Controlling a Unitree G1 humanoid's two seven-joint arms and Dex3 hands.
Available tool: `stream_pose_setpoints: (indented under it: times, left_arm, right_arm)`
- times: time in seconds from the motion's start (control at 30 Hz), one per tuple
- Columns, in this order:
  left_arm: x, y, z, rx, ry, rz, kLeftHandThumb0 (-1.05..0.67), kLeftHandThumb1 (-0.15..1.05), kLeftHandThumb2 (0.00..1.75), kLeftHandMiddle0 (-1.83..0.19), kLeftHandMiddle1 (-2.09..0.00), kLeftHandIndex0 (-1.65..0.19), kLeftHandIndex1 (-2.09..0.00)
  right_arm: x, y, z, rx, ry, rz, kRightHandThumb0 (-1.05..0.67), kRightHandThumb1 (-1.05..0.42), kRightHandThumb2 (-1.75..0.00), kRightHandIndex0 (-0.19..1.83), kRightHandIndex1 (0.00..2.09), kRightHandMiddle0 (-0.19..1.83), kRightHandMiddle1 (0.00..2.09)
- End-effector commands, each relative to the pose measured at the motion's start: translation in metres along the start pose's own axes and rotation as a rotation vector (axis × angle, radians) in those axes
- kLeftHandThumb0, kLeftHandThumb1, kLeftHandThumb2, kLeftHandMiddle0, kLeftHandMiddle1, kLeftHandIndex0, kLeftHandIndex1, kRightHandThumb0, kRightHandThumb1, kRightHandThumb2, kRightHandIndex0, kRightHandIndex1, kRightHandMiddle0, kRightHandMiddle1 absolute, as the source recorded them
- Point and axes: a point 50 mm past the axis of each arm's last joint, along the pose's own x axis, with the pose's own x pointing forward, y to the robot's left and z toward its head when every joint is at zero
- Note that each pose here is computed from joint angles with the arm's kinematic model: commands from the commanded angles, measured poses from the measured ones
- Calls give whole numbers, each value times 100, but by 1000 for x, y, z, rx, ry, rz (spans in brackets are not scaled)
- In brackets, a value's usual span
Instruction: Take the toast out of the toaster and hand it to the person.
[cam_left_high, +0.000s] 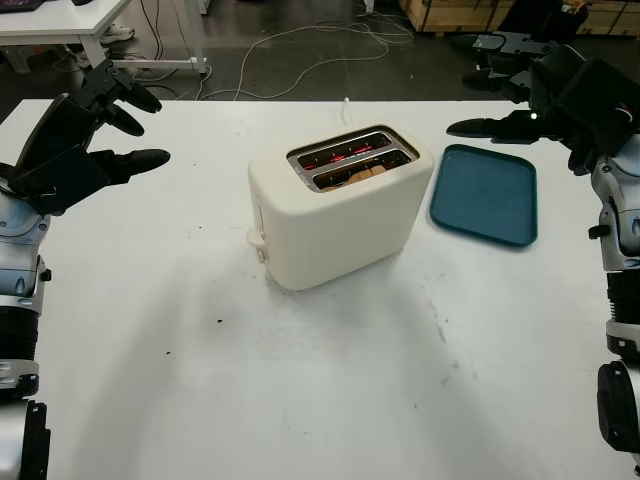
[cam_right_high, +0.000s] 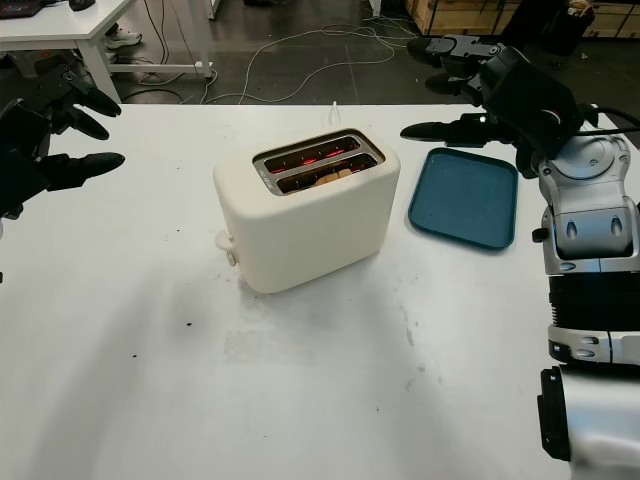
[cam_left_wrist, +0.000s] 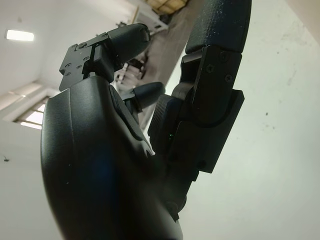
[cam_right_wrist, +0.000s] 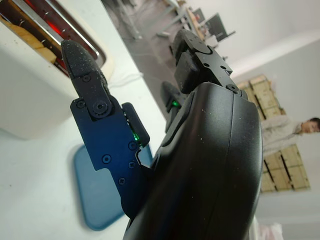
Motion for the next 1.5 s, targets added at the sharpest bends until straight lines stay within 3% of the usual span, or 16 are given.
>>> stream_pose_setpoints:
  times: [0.0,1.1,1.47]
  left_arm:
    - [-1,0,0,-2,-11,5,-105,92,14,0,-162,0,-151]
    - [-2,0,-2,-12,0,8,-105,92,14,0,-162,0,-151]
    - [-2,-1,-2,-3,-5,10,-105,92,16,0,-163,0,-152]
  right_arm:
    - [2,-2,5,-8,-20,-1,-50,-70,0,0,77,41,1]
    - [-1,-2,0,11,-17,7,-48,-71,-1,0,76,41,0]
    - [2,2,-7,33,-15,13,-55,-70,0,0,74,41,0]
